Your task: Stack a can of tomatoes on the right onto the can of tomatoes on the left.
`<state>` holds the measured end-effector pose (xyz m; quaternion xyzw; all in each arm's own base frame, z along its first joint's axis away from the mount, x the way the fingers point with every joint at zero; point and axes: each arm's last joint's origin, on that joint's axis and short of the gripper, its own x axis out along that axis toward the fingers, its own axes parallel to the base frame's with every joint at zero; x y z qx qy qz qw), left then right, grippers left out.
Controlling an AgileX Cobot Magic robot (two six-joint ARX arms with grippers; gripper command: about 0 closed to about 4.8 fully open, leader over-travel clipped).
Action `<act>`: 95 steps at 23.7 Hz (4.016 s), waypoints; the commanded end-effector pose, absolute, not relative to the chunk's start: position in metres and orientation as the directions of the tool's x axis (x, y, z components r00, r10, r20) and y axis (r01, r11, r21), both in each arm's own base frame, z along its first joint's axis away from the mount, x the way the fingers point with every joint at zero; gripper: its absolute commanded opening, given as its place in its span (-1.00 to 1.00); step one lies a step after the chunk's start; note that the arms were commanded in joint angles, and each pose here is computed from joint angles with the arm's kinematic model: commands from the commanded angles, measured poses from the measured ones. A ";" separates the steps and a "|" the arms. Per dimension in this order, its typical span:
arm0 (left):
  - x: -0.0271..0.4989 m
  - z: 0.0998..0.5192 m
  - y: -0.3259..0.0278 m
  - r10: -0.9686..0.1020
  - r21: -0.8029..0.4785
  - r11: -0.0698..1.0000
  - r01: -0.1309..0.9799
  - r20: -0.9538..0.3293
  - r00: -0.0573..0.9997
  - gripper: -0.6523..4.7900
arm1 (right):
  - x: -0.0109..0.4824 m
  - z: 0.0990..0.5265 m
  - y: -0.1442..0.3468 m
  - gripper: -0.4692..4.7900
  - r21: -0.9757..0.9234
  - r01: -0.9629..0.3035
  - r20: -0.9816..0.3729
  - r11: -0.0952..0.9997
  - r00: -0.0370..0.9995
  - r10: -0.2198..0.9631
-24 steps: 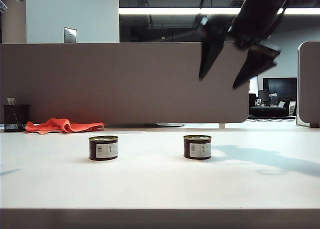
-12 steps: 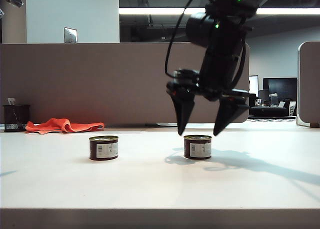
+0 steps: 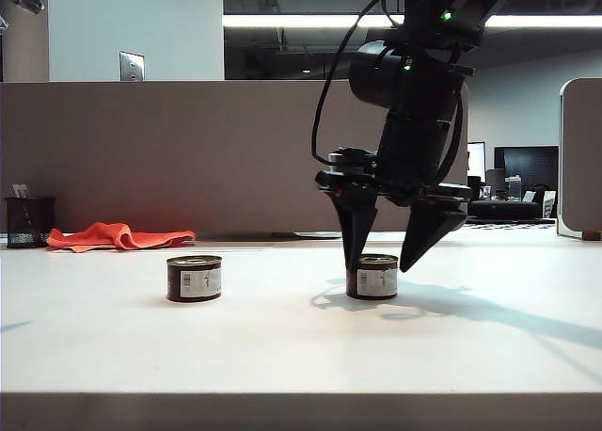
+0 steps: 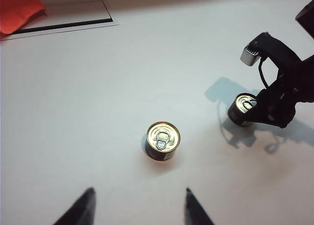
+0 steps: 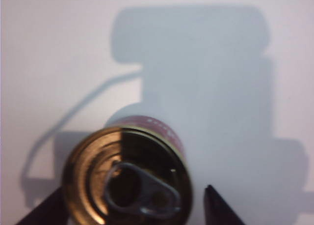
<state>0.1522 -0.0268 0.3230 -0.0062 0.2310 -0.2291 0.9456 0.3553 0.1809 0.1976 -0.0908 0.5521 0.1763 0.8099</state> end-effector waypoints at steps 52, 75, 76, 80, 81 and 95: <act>0.151 0.325 -0.027 -0.440 -0.116 0.893 0.435 -0.431 0.788 0.06 | 0.340 0.239 0.326 0.63 -0.001 -0.675 -0.787 0.738 0.456 0.416; 0.142 0.332 -0.025 -0.420 -0.082 0.903 0.422 -0.379 0.825 -0.78 | 0.310 0.438 0.159 -0.84 -0.023 -0.367 -0.493 0.930 0.814 0.308; 0.140 0.333 -0.025 -0.407 -0.074 0.908 0.412 -0.377 0.832 -0.78 | 0.306 0.442 0.152 -0.84 -0.022 -0.353 -0.481 0.935 0.824 0.300; 0.131 0.336 -0.025 -0.395 -0.057 0.913 0.403 -0.359 0.845 -0.78 | 0.278 0.449 0.123 -0.84 -0.020 -0.304 -0.422 0.952 0.866 0.268; 0.128 0.337 -0.025 -0.393 -0.052 0.914 0.401 -0.350 0.850 -0.78 | 0.271 0.448 0.119 -0.84 -0.023 -0.303 -0.411 0.953 0.871 0.267; 0.109 0.309 -0.025 -0.351 -0.054 0.935 0.351 -0.278 0.894 -0.78 | 0.151 0.358 0.059 -0.84 -0.028 -0.165 -0.206 0.986 0.966 0.155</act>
